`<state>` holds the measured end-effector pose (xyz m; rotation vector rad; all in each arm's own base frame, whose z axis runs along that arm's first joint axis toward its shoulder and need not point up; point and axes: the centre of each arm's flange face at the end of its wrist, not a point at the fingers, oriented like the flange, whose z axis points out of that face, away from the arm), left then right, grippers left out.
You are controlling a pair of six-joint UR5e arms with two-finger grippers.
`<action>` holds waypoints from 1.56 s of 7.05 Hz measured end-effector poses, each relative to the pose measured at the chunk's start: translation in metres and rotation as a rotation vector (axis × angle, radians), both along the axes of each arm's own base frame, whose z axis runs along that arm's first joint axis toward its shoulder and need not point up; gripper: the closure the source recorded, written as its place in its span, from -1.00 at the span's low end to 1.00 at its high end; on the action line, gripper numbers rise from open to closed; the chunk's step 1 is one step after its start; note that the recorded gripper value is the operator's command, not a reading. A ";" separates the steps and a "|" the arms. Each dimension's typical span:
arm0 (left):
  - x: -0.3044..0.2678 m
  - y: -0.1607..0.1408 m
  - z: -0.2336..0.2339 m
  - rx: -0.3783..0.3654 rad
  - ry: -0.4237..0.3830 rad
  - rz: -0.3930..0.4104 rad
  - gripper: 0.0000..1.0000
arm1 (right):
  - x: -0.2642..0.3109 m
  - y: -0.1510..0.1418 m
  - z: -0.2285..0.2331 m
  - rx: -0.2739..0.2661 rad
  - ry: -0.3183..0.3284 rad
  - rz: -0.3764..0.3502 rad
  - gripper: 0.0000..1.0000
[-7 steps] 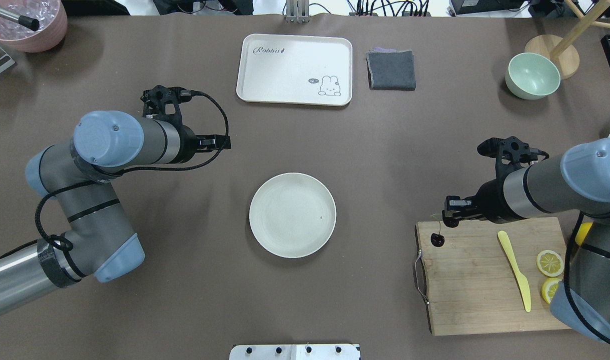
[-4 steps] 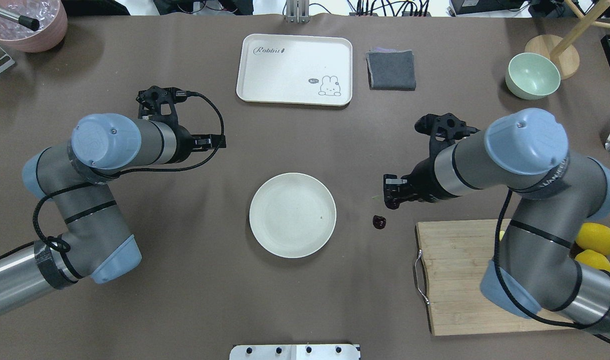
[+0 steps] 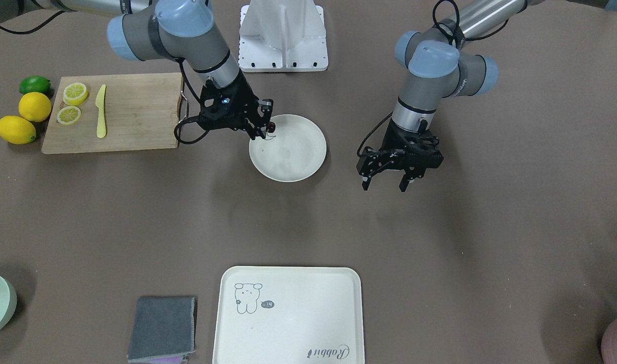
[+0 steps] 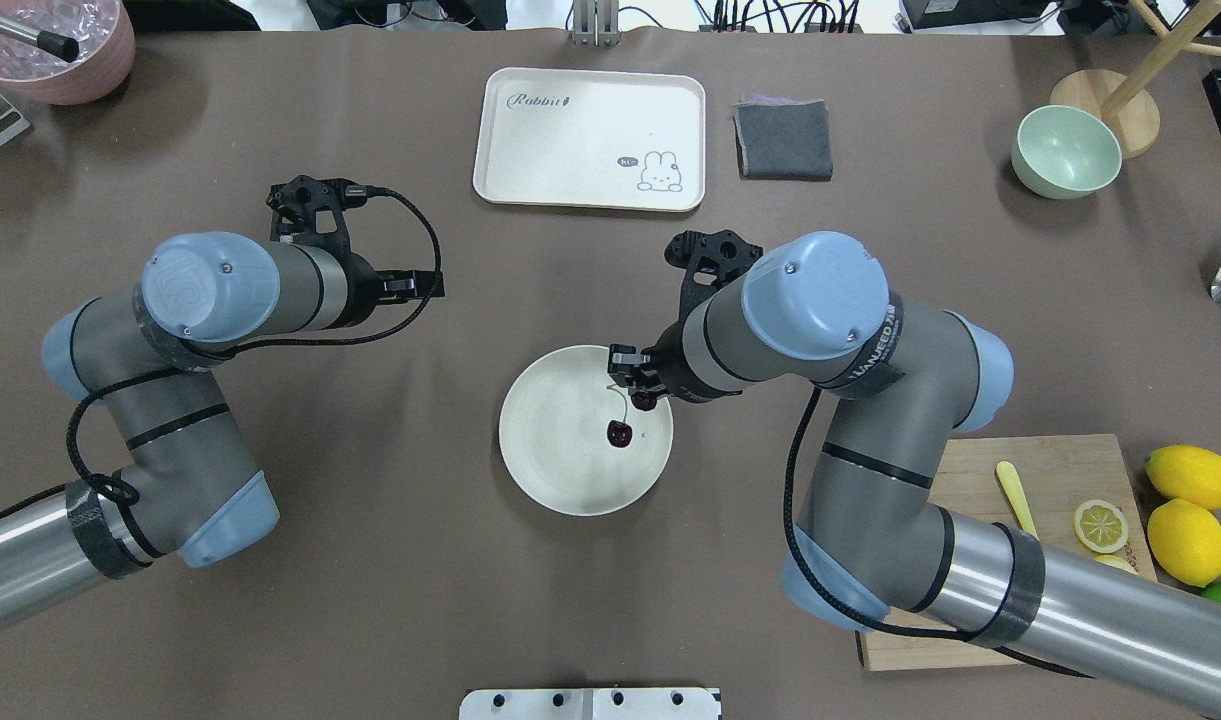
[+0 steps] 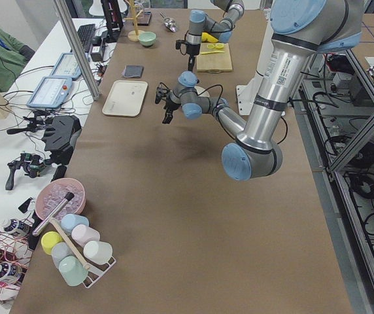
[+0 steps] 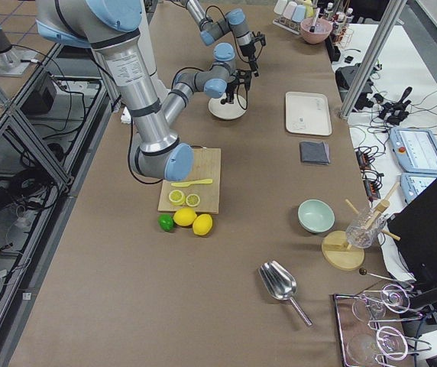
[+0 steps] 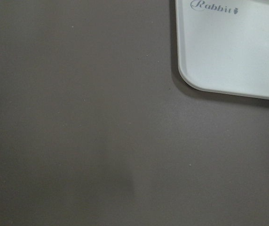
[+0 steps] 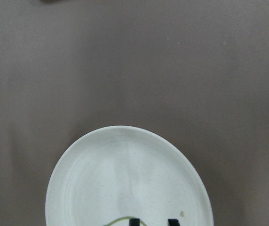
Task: Place red cherry on plate
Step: 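Carry the cherries with the right gripper over the white plate, then lower the cherries onto the plate and open the right gripper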
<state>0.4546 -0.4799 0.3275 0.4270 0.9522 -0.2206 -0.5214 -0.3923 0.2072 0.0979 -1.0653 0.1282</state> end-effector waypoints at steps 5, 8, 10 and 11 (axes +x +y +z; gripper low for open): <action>0.003 -0.003 0.009 -0.009 -0.014 0.000 -0.96 | -0.068 0.027 0.010 0.038 0.022 0.000 -0.71; 0.003 -0.004 0.010 -0.010 -0.016 -0.001 -0.96 | -0.075 0.024 0.007 0.025 0.005 0.014 -1.00; 0.003 -0.004 0.009 -0.006 -0.019 0.006 -0.96 | -0.056 0.007 -0.004 0.003 0.002 0.026 -1.00; 0.001 -0.004 0.009 0.018 -0.036 0.032 -0.96 | -0.032 -0.010 -0.008 -0.031 0.020 0.018 -1.00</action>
